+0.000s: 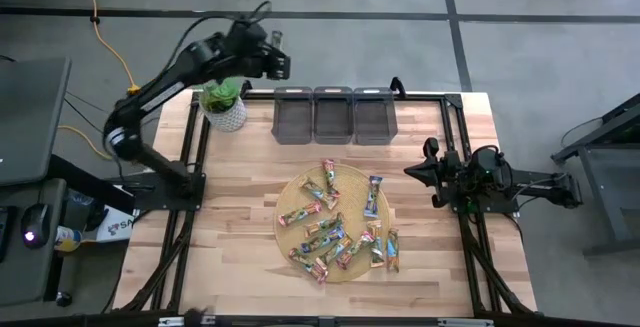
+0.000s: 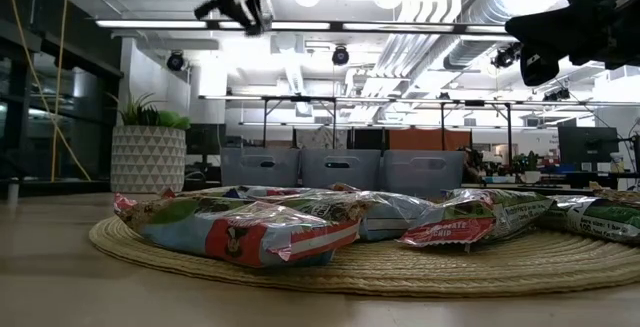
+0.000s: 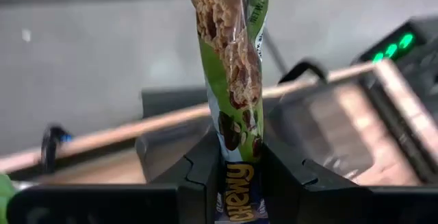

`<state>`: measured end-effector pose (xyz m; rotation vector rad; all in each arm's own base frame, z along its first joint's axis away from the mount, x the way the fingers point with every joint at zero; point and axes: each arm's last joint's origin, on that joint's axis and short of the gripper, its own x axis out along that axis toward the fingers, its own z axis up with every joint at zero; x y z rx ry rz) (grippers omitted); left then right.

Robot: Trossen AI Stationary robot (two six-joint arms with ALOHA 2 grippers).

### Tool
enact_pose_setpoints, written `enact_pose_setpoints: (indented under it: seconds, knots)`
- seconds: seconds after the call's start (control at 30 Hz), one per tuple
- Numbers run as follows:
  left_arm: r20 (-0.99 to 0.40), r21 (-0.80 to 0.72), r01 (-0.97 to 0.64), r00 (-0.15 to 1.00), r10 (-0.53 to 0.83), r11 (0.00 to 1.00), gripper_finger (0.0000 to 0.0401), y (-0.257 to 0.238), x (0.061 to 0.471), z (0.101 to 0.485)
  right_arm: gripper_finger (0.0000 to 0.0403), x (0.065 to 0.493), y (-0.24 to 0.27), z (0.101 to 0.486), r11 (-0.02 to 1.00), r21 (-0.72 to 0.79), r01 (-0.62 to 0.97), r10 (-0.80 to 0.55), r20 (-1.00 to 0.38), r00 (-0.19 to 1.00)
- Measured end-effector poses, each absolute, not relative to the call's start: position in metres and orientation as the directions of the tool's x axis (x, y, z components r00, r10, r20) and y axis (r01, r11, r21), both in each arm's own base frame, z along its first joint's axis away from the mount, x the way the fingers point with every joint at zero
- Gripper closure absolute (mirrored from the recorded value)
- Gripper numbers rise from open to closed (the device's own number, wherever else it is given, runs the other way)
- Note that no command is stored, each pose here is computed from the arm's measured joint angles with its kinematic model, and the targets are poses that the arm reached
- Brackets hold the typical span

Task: Pick and place Granola Bars by type
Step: Put the blue granola bar into the left black bin

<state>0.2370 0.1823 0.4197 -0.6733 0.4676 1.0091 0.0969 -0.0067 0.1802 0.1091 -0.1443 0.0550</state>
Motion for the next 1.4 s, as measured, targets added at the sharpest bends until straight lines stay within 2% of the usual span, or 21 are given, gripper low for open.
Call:
enact_pose_setpoints:
  seconds: [0.2, 0.5, 0.67, 0.87, 1.17, 1.3, 1.4]
  knots:
    - [-0.813, -0.282, -0.909, 0.397, 0.426, 0.307, 0.0319, 0.217, 0.271, 0.363, 0.0402, 0.097, -0.007, 0.180, 0.993, 0.104, -0.063, 0.047, 0.146, 0.988]
    - [-0.934, -0.164, -0.956, 0.230, 0.272, 0.244, 0.0319, 0.230, 0.312, 0.289, 0.0402, 0.097, -0.007, 0.180, 0.993, 0.104, -0.063, 0.047, 0.146, 0.988]
    - [-0.942, -0.151, -0.970, 0.200, 0.269, 0.191, 0.0319, 0.227, 0.320, 0.268, 0.0402, 0.097, -0.007, 0.180, 0.993, 0.104, -0.063, 0.047, 0.146, 0.988]
    - [-0.965, -0.068, -0.993, 0.090, 0.244, 0.097, 0.0319, 0.226, 0.308, 0.239, 0.0402, 0.097, -0.007, 0.180, 0.993, 0.105, -0.063, 0.047, 0.145, 0.988]
    - [-0.950, -0.127, -0.987, 0.149, 0.273, 0.098, 0.0318, 0.227, 0.311, 0.217, 0.0402, 0.097, -0.007, 0.180, 0.993, 0.105, -0.063, 0.047, 0.145, 0.988]
    - [-0.956, -0.118, -0.992, 0.125, 0.264, 0.043, 0.0312, 0.227, 0.306, 0.207, 0.0402, 0.097, -0.007, 0.180, 0.993, 0.105, -0.063, 0.047, 0.145, 0.988]
    - [-0.960, -0.108, -0.993, 0.114, 0.254, 0.037, 0.0305, 0.227, 0.303, 0.201, 0.0402, 0.097, -0.007, 0.180, 0.993, 0.105, -0.063, 0.047, 0.145, 0.988]
